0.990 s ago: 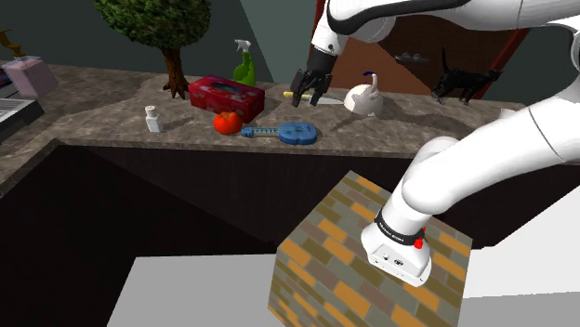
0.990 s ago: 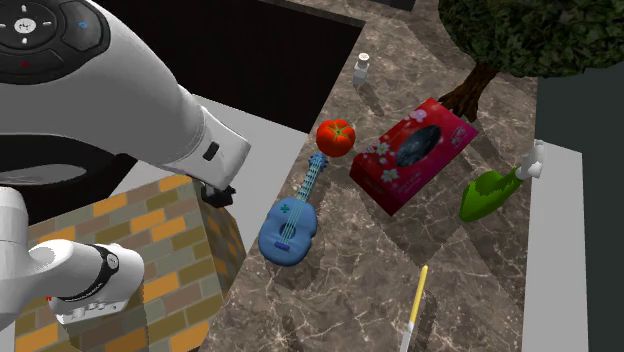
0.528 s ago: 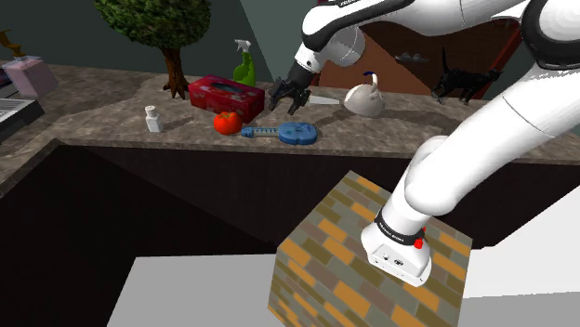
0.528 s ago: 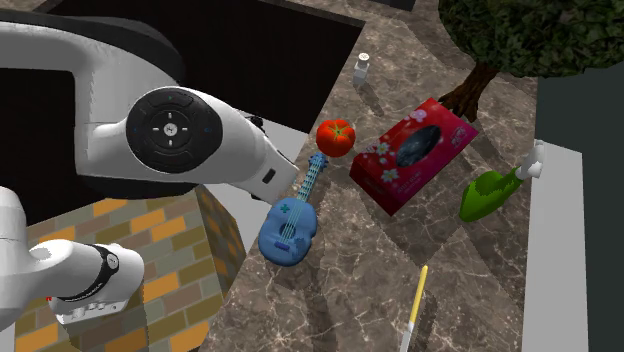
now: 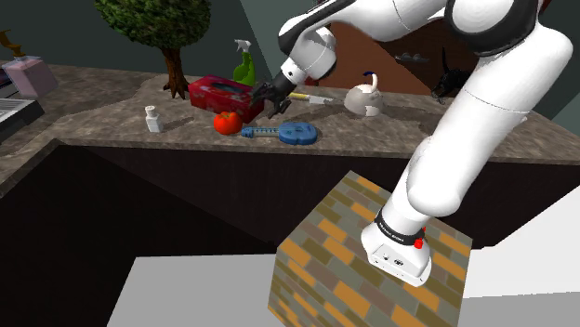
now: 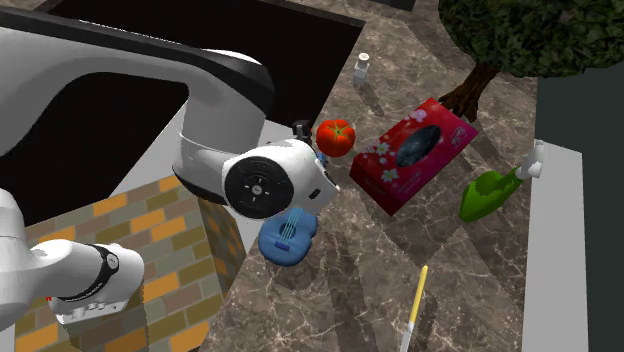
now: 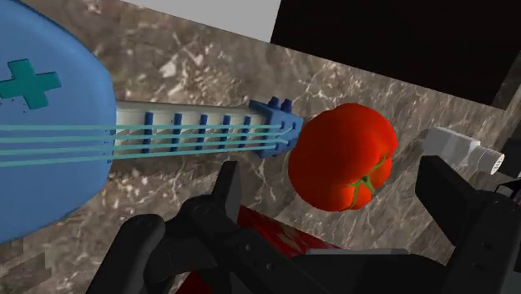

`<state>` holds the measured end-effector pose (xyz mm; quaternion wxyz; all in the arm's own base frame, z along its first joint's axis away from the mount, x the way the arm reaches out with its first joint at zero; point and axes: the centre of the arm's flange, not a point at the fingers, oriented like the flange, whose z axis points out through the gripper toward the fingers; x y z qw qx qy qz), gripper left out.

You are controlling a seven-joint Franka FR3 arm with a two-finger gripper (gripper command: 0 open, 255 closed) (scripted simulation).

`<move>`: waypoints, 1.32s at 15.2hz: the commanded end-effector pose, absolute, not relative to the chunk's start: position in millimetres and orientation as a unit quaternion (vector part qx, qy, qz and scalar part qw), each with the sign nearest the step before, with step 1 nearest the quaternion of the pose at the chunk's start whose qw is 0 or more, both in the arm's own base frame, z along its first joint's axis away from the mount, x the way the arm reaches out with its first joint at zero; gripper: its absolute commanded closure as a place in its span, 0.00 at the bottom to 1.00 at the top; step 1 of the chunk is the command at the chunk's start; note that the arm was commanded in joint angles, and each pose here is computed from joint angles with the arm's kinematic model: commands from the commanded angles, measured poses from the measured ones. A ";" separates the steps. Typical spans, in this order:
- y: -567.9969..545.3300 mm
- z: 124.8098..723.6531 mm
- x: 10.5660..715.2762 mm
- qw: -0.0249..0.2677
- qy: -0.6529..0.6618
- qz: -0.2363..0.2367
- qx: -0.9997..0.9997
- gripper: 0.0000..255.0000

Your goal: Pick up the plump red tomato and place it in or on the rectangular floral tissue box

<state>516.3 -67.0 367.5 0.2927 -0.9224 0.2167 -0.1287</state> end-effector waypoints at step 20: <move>-55.6 293.6 590.6 0.358 0.276 -0.163 -0.877 0.00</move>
